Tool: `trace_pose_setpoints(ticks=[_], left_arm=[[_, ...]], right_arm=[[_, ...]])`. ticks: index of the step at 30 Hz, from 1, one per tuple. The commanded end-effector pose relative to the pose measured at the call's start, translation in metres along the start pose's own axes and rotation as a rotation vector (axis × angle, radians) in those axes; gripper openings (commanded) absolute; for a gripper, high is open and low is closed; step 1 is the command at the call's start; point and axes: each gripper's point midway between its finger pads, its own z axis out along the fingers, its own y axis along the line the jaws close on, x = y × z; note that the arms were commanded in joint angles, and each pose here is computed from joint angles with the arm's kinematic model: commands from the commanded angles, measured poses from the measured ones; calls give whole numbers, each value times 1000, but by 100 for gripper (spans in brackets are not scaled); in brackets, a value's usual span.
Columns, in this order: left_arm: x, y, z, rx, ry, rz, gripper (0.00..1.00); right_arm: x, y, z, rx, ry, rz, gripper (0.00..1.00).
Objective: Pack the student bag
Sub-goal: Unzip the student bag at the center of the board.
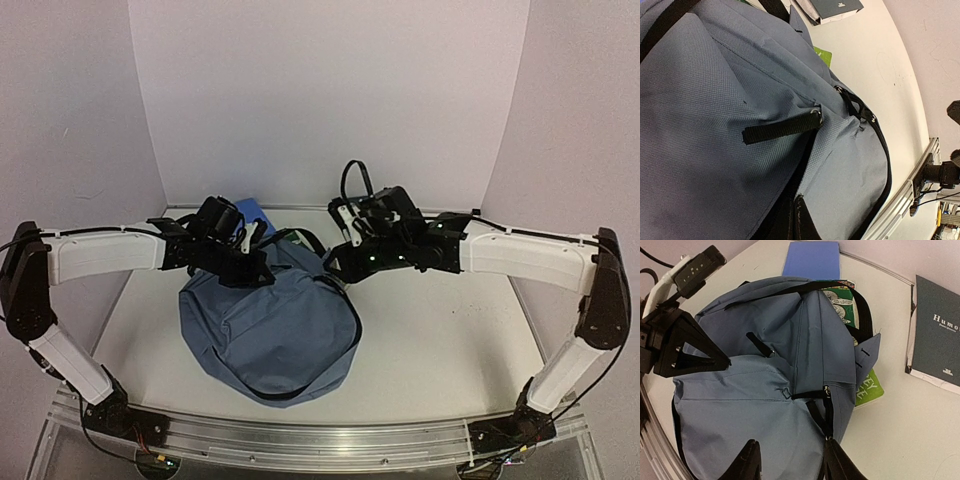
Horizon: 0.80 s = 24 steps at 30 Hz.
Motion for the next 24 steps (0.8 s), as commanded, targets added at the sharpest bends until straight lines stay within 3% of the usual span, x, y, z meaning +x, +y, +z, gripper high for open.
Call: trace_pose_setpoints(ticks=[1,7,17,24], left_arm=[[-22,-15,-22,24,-57,15,0],[-20,-12,-18,23,-47,5,0],[-21,-8,-17,7,-49,4,0],[-23,-6,-20,0,-64,6,0]], right_arm=[[15,6,20,-9,96,-108,41],[25,-2,48,52,142,-117,40],[37,-22,72,173,195,-115,26],[45,-33,73,211,217,-103,30]])
